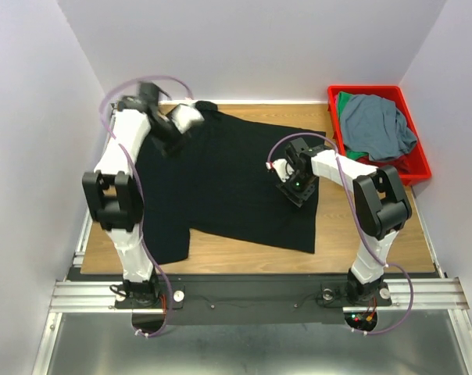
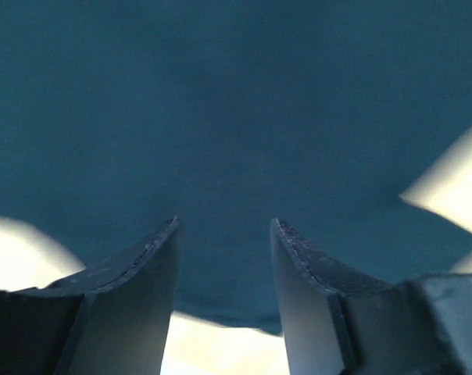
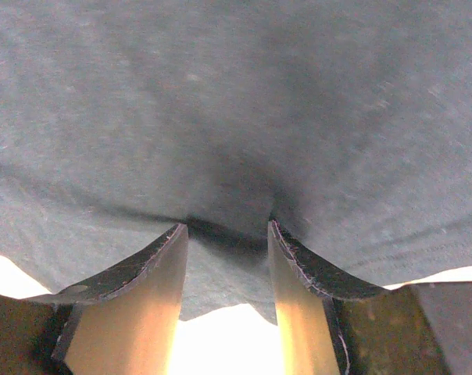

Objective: Fold and stack the t-shirts
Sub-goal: Fold the tshirt

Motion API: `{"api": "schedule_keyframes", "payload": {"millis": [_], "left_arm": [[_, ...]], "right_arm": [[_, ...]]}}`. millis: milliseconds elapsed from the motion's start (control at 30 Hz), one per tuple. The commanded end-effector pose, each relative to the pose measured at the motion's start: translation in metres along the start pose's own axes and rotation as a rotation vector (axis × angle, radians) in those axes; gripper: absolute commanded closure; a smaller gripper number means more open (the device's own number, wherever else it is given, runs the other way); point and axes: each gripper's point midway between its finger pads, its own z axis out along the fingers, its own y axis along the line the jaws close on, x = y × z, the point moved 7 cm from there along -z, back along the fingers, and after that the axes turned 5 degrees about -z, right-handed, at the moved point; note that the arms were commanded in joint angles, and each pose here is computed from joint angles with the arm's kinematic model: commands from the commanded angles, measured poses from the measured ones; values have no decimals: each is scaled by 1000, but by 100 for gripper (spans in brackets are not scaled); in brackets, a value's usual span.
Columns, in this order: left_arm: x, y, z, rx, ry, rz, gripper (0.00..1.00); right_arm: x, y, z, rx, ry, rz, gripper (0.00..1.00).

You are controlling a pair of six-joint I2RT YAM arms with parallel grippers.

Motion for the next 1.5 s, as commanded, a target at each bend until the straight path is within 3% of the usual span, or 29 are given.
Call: {"api": "schedule_keyframes", "payload": {"millis": [0,133,333,667,800,933,967,1033,1067,1167,1333,1467], "left_arm": [[36,96,5,-164,-16,-279,42],[78,142,28,-305,49,-379,46],[150,135,46,-322,173,-468,53],[242,11,52,-206,347,-554,64],[252,-31,42,-122,362,-577,65],[220,-43,10,18,241,-522,59],[195,-22,-10,-22,139,-481,54],[167,-3,-34,-31,45,-461,48],[137,27,-57,-97,-69,-447,45],[86,83,-84,-181,-256,-393,38],[25,162,-76,-318,-457,-490,38],[2,212,-36,-351,-551,-540,36]], "right_arm": [[-4,-10,-18,64,-66,57,48],[13,-16,-10,88,-4,88,48],[30,-33,6,108,88,96,48],[41,-52,10,187,182,1,49],[49,-66,2,217,199,-29,52],[43,-67,-18,224,130,-74,53],[30,-70,-34,245,57,-73,52],[9,-72,-52,238,-59,-62,50],[-11,-81,-68,250,-143,-56,48],[-48,-98,-85,256,-268,-5,48],[-92,-124,-87,239,-380,89,49],[-115,-143,-77,239,-410,132,50]]}}
